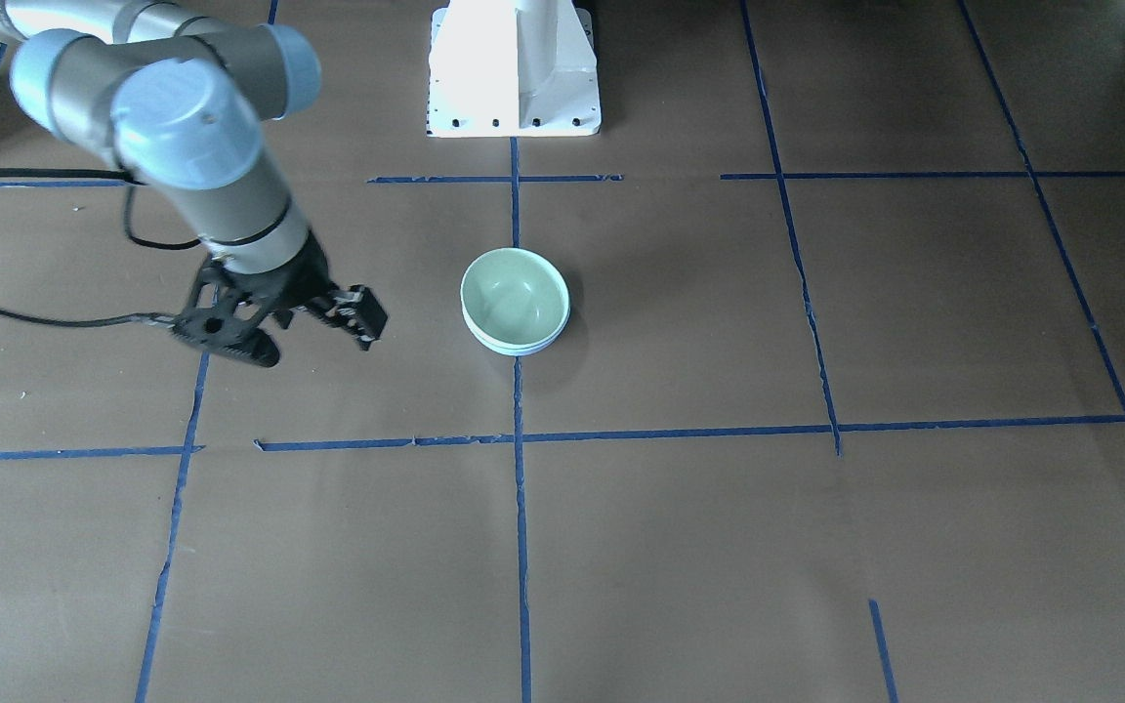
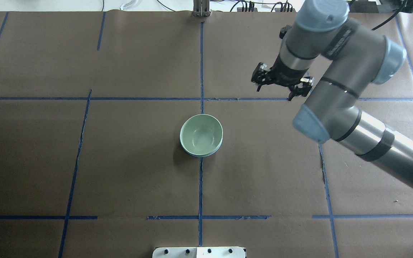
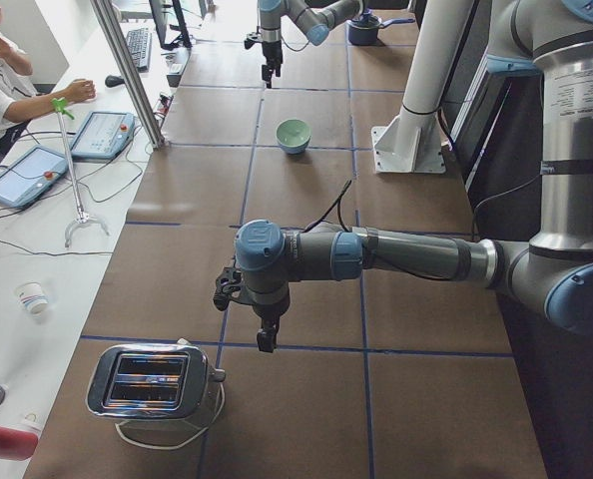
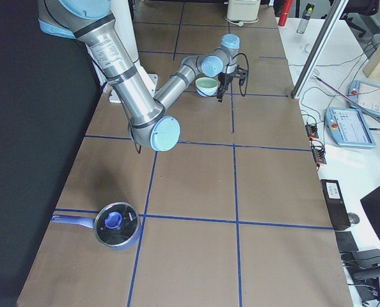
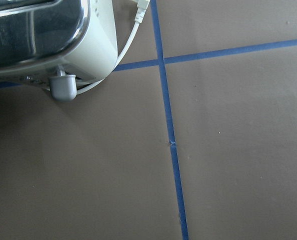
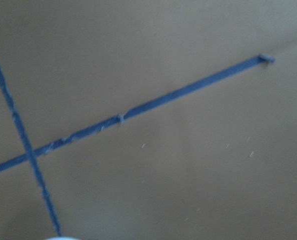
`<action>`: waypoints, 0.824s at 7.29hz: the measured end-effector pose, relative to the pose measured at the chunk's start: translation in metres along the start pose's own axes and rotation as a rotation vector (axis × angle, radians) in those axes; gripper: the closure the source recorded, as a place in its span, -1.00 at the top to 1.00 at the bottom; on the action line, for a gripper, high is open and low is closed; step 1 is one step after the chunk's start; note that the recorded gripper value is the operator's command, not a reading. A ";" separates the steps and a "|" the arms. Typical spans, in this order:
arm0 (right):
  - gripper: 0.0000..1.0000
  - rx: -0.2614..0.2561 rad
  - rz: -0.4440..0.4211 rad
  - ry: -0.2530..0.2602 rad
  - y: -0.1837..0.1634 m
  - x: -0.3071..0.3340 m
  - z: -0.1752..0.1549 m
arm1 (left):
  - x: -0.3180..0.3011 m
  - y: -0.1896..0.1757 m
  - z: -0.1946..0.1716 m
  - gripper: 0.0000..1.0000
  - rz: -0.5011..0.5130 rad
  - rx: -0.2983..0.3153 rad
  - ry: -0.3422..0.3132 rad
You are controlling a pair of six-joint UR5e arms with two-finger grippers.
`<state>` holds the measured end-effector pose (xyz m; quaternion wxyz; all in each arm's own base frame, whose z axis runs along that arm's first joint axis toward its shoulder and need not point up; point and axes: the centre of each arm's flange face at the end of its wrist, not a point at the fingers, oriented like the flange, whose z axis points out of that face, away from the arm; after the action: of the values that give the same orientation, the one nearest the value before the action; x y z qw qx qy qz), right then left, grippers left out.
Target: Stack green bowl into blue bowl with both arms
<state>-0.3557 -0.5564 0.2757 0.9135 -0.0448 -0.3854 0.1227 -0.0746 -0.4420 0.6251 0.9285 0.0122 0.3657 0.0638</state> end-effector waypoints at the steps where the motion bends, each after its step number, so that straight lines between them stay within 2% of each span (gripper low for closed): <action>1: 1.00 -0.010 -0.092 0.016 -0.043 0.068 -0.017 | -0.005 0.004 0.004 1.00 -0.013 -0.013 -0.008; 2: 1.00 -0.019 -0.180 0.029 -0.076 0.147 -0.028 | -0.008 0.009 0.009 1.00 -0.025 -0.028 -0.014; 3: 1.00 -0.027 -0.254 0.049 -0.091 0.223 -0.031 | -0.008 0.009 0.011 1.00 -0.031 -0.036 -0.013; 4: 1.00 -0.037 -0.325 0.068 -0.095 0.302 -0.034 | -0.007 0.009 0.011 1.00 -0.031 -0.036 -0.008; 6: 1.00 -0.060 -0.389 0.091 -0.066 0.442 -0.040 | -0.004 0.010 0.009 1.00 -0.017 -0.027 -0.007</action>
<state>-0.0170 -0.5052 0.5662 0.9347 -0.0020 -0.3486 -0.0697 -0.0726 -0.4324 0.6355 0.9303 -0.0033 0.3616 0.0611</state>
